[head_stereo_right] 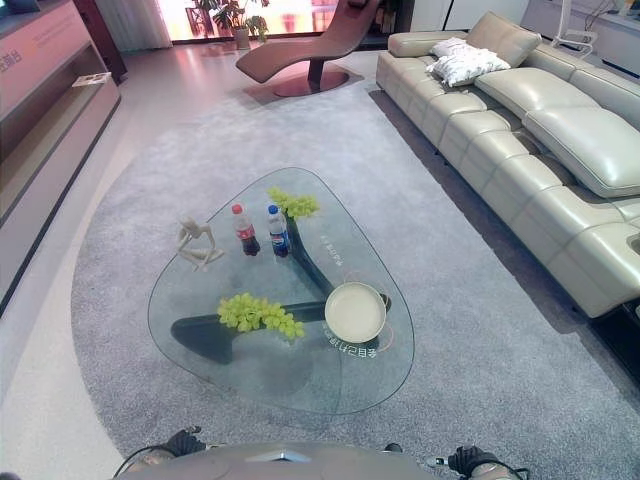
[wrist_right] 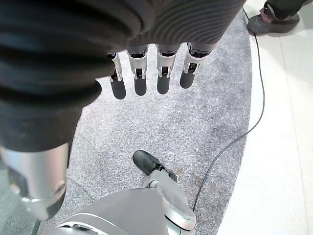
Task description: Pick up fruits into the plate
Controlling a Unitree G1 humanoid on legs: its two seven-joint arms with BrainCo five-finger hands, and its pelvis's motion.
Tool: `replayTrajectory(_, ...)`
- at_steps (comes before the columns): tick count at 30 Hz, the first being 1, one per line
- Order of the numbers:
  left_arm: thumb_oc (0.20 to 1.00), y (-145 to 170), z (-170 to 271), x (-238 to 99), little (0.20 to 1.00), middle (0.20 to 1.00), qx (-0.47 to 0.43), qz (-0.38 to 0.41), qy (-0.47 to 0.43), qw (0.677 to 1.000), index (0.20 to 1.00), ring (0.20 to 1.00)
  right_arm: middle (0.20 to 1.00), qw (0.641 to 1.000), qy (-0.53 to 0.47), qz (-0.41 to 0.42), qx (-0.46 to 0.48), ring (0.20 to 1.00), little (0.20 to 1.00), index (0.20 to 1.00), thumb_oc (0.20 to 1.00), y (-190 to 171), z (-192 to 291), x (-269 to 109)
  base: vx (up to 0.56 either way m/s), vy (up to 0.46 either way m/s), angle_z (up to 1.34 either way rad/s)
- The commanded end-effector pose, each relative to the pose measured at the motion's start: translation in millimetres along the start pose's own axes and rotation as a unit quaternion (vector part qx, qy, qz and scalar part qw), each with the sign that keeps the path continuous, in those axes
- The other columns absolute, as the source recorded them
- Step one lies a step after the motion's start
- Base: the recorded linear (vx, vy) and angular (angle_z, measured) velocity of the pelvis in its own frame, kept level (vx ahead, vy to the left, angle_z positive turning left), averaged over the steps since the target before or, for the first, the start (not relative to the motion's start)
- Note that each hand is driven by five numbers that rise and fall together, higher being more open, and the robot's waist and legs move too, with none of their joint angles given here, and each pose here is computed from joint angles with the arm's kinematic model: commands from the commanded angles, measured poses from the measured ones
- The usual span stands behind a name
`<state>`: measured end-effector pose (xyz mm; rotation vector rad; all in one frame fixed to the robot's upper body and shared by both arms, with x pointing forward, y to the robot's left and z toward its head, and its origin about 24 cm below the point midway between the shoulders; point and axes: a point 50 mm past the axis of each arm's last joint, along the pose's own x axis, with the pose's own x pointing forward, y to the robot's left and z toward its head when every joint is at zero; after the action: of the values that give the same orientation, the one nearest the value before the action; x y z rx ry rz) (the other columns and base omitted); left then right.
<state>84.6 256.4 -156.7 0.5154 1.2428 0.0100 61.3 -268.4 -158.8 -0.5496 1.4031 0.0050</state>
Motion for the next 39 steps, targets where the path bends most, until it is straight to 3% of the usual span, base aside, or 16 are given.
replayTrajectory(1, 1.000, 27, 33, 4, 1.000, 1.000, 0.016, 0.048, -0.047, 0.998, 1.000, 1.000, 1.000, 1.000, -0.016, -0.014, 0.005, 1.000, 1.000, 1.000, 1.000, -12, 24, 1, 0.00, 0.000, 0.00)
replayTrajectory(8, 1.000, 59, 84, -1, 1.000, 1.000, 0.085, 0.138, -0.146, 0.976, 1.000, 1.000, 1.000, 0.999, -0.020, -0.036, -0.002, 1.000, 1.000, 1.000, 1.000, -35, 32, 1, -0.03, 0.032, -0.03)
replayTrajectory(10, 1.000, 78, 107, -7, 1.000, 1.000, 0.172, 0.188, -0.187, 0.949, 1.000, 1.000, 1.000, 1.000, -0.016, -0.015, -0.011, 1.000, 1.000, 1.000, 1.000, -38, 34, 0, -0.06, 0.056, -0.14)
replayTrajectory(13, 1.000, 92, 117, -12, 1.000, 1.000, 0.195, 0.223, -0.204, 0.933, 1.000, 1.000, 1.000, 1.000, -0.012, -0.008, -0.025, 1.000, 1.000, 1.000, 1.000, -39, 32, 0, 0.01, 0.039, -0.06)
replayTrajectory(16, 1.000, 110, 134, -21, 1.000, 1.000, 0.233, 0.273, -0.231, 0.904, 1.000, 1.000, 1.000, 0.999, -0.015, -0.016, -0.028, 1.000, 1.000, 1.000, 1.000, -44, 32, 0, -0.04, 0.044, -0.01)
replayTrajectory(18, 1.000, 137, 168, -39, 1.000, 1.000, 0.260, 0.334, -0.284, 0.860, 1.000, 1.000, 1.000, 0.999, -0.030, -0.028, -0.022, 1.000, 1.000, 1.000, 1.000, -54, 39, -1, -0.14, 0.045, -0.10)
replayTrajectory(20, 1.000, 142, 176, -44, 1.000, 1.000, 0.267, 0.347, -0.291, 0.850, 1.000, 1.000, 1.000, 0.999, -0.033, -0.030, -0.022, 1.000, 1.000, 1.000, 1.000, -56, 40, -2, -0.08, 0.022, -0.12)
replayTrajectory(23, 1.000, 178, 210, -72, 1.000, 1.000, 0.278, 0.434, -0.320, 0.795, 1.000, 1.000, 1.000, 0.997, -0.059, -0.049, -0.017, 1.000, 1.000, 1.000, 1.000, -71, 57, -5, -0.24, 0.035, -0.04)
replayTrajectory(28, 1.000, 213, 250, -108, 1.000, 1.000, 0.276, 0.505, -0.338, 0.745, 1.000, 1.000, 1.000, 0.991, -0.110, -0.076, -0.003, 1.000, 1.000, 1.000, 1.000, -95, 89, -13, -0.17, 0.024, -0.03)
replayTrajectory(34, 1.000, 233, 262, -129, 1.000, 1.000, 0.275, 0.576, -0.327, 0.697, 1.000, 1.000, 1.000, 0.984, -0.152, -0.090, 0.011, 1.000, 1.000, 1.000, 1.000, -104, 108, -19, -0.05, 0.013, -0.05)
replayTrajectory(39, 1.000, 251, 278, -156, 1.000, 1.000, 0.266, 0.643, -0.331, 0.638, 1.000, 1.000, 1.000, 0.980, -0.173, -0.096, 0.019, 1.000, 1.000, 1.000, 1.000, -106, 121, -23, -0.06, -0.039, -0.02)
